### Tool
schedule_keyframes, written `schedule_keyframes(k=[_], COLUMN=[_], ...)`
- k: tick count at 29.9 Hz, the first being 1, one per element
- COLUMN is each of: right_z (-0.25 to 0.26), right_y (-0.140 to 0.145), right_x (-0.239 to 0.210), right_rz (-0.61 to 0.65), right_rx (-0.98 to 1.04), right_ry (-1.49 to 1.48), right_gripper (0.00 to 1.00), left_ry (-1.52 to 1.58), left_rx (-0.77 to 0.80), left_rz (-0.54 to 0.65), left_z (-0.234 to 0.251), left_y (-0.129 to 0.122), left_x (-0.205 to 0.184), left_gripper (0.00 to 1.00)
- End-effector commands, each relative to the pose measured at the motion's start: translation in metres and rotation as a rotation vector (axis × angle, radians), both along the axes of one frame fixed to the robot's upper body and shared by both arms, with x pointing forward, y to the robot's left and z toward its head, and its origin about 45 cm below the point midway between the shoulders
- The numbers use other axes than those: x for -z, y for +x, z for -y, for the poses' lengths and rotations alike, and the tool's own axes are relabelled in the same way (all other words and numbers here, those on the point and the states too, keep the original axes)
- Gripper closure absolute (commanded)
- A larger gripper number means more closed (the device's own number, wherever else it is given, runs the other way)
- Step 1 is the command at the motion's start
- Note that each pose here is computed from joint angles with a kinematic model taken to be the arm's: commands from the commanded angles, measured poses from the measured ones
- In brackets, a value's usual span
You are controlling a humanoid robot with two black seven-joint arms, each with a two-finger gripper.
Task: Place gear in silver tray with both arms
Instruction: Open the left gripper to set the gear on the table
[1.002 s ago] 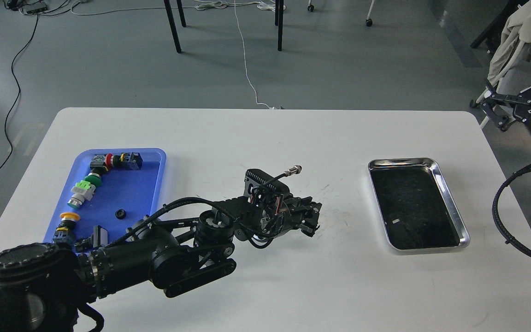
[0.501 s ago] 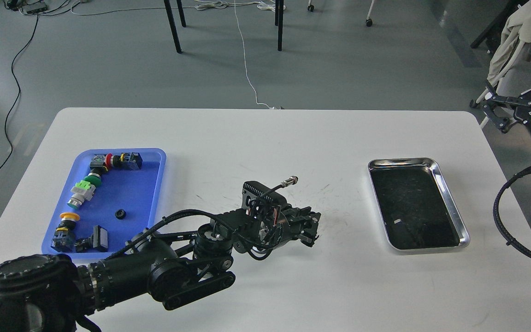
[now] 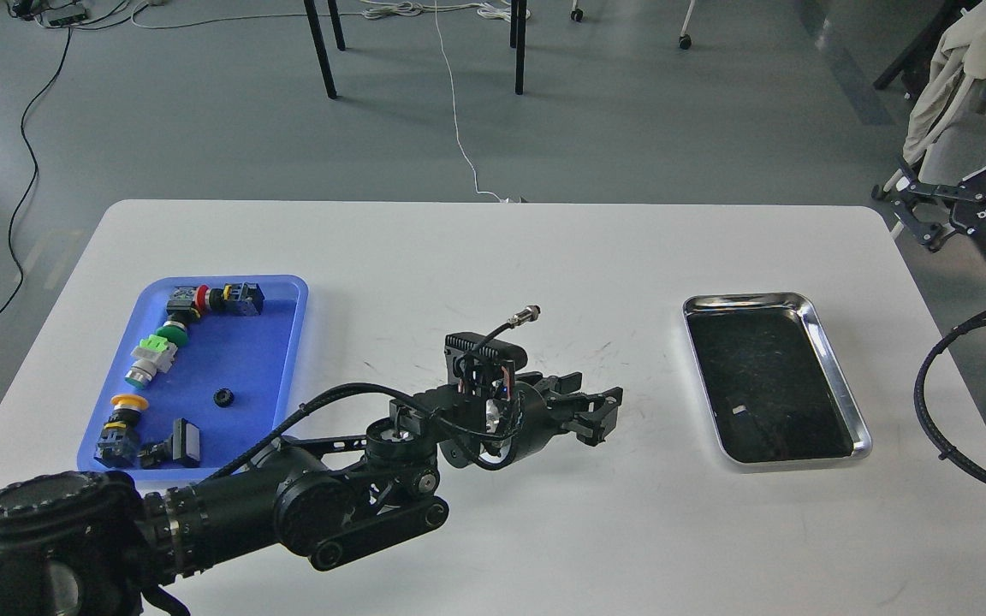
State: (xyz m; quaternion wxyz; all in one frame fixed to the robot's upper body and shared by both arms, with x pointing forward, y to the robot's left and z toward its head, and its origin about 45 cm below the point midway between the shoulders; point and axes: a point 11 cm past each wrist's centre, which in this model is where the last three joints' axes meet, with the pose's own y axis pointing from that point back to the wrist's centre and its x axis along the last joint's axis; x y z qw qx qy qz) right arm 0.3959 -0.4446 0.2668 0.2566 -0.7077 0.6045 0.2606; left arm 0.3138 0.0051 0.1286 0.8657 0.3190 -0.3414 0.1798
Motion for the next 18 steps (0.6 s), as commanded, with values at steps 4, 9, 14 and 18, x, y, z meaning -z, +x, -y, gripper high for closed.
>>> schedule_keyframes(k=[4,9,14,18], right_z=[-0.003,-0.013,-0.022,-0.042], right_y=[0.000,0.001,0.004,0.011], right_x=[-0.003,-0.011,-0.018,-0.034], right_rz=[0.005,0.018,0.014,0.018], right_rx=[-0.013,-0.049,-0.091,-0.148], right_ry=[-0.005,-0.017,-0.061,-0.139], right_gripper=[0.01,0.01,0.01,0.01], left_ry=[-0.297,-0.441,-0.588,-0.691], left_rx=[-0.155,-0.361,-0.596,-0.731], left_rz=[-0.097,-0.133,-0.210,-0.293], left_z=[0.003,-0.067,-0.154,-0.206], left_y=[0.031,0.074,0.106,0.111], left_x=[-0.062,-0.093,-0.108,-0.107], left_gripper=[0.02,0.02,0.02,0.02])
